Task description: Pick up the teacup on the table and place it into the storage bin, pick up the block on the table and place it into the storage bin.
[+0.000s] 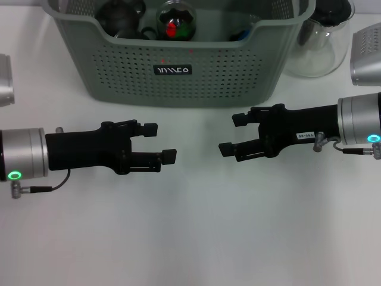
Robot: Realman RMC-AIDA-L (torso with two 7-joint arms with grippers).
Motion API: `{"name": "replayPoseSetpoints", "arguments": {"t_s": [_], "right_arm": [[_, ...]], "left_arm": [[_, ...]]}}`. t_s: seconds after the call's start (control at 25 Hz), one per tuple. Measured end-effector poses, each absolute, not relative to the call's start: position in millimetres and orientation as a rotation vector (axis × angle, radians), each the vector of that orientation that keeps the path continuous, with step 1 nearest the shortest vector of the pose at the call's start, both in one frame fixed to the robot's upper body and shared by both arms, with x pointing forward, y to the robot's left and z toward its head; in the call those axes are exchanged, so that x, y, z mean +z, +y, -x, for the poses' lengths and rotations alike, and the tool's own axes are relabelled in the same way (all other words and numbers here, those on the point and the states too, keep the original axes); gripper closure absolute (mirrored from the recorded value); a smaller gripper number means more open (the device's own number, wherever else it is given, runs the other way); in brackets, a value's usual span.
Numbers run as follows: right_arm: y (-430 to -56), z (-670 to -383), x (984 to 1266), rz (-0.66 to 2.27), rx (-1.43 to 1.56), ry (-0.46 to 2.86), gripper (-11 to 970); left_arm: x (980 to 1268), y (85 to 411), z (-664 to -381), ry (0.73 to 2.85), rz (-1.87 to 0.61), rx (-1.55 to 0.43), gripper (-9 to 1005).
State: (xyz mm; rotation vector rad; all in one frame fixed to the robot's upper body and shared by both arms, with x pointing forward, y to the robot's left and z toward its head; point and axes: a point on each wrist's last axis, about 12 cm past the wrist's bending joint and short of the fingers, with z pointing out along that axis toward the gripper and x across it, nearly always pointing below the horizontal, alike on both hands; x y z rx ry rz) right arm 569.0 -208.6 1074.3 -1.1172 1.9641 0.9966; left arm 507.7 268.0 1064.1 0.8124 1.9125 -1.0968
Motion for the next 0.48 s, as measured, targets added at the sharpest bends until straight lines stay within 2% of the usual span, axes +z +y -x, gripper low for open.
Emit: {"name": "replayPoseSetpoints", "arguments": {"t_s": [0.48], "right_arm": [[-209.1,-568.3,1073.2,1.113,0.998,1.968,39]], "left_arm": [[1063.6,268.0,-506.9,1.915,-0.815,-1.098,113]]}}
